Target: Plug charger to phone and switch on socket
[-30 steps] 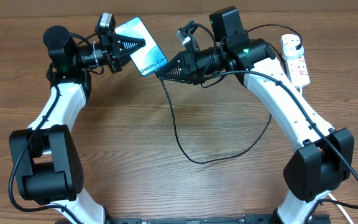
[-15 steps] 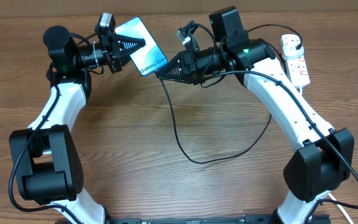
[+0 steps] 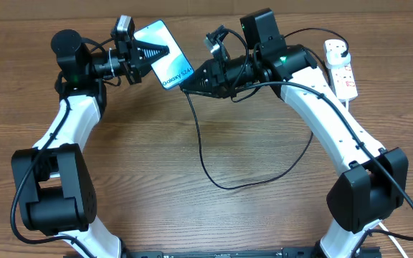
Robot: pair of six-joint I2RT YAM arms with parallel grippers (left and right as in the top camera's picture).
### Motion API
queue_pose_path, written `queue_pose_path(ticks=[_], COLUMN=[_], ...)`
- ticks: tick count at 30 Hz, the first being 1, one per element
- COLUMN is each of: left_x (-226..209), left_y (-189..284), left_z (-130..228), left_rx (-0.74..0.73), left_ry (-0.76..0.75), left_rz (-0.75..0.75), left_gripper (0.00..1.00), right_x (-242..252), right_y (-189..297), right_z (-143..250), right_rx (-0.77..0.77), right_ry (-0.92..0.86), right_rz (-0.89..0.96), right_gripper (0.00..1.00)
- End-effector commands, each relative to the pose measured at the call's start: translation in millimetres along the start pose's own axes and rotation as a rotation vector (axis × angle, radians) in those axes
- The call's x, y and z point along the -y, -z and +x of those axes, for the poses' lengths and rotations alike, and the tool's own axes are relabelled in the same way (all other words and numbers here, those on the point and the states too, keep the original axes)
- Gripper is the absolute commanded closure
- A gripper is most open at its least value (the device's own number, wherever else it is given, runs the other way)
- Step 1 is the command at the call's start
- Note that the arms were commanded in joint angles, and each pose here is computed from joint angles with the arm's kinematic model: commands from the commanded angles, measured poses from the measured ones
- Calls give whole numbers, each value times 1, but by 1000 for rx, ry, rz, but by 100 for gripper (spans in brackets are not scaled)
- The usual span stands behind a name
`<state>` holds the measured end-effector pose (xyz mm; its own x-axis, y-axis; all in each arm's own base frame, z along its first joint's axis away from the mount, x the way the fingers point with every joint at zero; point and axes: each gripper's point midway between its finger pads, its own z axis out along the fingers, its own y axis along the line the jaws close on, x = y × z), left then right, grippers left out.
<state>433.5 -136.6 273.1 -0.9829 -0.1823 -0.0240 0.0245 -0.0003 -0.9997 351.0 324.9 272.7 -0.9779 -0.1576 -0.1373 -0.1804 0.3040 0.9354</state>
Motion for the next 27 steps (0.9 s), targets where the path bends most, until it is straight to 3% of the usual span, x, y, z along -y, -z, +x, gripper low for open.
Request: queue_pose_path(ticks=[1, 5, 8, 10, 16, 21, 27], left_x=[3, 3, 3, 3, 3, 3, 0], left_y=[-9, -5, -1, 2, 20, 26, 25], left_z=[25, 22, 20, 18, 9, 6, 7], left_rx=[-140, -128, -119, -110, -64, -50, -51], left_ry=[-41, -42, -42, -43, -102, -155, -214], left_rz=[1, 0, 0, 0, -1, 0, 2], left_gripper=[96, 96, 96, 96, 96, 96, 96], right_x=[-19, -19, -18, -18, -16, -1, 60], right_y=[8, 8, 8, 8, 12, 28, 70], right_z=[-6, -6, -5, -4, -7, -21, -42], right_rx=[52, 51, 49, 46, 54, 122, 274], right_ry=[68, 67, 66, 65, 61, 35, -60], right_rz=[20, 20, 21, 21, 24, 78, 339], right_gripper=[79, 60, 54, 41, 23, 14, 7])
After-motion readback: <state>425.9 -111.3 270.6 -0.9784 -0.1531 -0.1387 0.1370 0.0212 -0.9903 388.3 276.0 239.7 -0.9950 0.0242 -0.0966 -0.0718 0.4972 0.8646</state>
